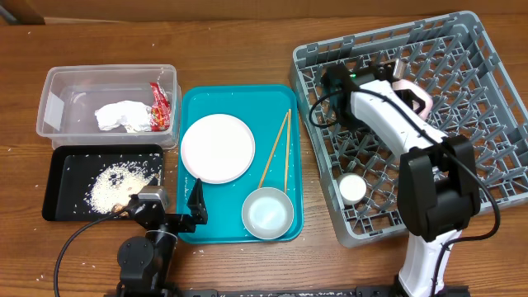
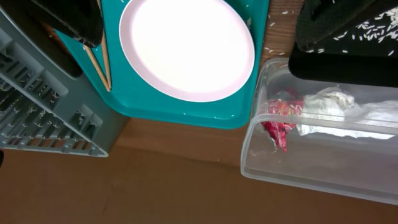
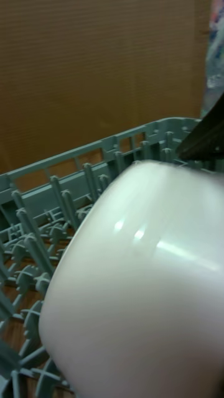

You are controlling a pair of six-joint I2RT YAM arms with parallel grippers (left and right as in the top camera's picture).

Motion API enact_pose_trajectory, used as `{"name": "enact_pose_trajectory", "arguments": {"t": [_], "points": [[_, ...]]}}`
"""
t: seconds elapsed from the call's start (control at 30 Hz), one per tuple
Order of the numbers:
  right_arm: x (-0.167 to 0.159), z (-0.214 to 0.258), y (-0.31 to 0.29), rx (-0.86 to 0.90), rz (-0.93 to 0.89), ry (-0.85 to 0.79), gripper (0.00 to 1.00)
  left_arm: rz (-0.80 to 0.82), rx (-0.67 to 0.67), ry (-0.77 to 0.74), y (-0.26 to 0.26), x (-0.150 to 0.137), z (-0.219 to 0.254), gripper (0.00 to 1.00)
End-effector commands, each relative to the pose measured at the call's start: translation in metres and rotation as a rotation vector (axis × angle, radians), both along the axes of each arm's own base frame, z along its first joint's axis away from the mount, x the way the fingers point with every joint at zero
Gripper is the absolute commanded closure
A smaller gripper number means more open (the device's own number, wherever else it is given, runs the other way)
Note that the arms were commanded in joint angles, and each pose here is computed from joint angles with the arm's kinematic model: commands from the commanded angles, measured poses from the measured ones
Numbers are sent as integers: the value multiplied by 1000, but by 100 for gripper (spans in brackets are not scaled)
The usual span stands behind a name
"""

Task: Sort waste into correct bins and load items into the dishwasher
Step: 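Carry the pink bowl into the dish rack and release it, then grasp the white bowl on the teal tray with the right gripper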

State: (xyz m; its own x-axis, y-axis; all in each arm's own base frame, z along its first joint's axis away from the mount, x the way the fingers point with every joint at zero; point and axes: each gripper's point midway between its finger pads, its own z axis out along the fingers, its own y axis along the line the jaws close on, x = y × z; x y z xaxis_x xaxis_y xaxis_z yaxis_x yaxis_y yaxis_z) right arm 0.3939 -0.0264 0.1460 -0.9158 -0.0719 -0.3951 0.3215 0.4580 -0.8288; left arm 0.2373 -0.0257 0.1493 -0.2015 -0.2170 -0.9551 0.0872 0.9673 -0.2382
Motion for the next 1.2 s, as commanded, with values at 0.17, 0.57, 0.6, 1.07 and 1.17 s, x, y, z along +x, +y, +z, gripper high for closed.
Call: {"name": "enact_pose_trajectory", "arguments": {"t": [0.17,0.57,0.6,1.07,1.17], "points": [[-18,31,79,408,67,-114,45,-9,2,-9,-1,0,1,0],[-124,-1,279,1187,725,607,41,-9,2,-9,-1,0,1,0],[-129,-8,281,1172,742,637,41,-9,2,-9,-1,0,1,0],[-159,-110,278,1022,871,721,67,-9,2,-9,-1,0,1,0],[-156,-109,276,1007,868,709,96,-9,2,-9,-1,0,1,0]]}}
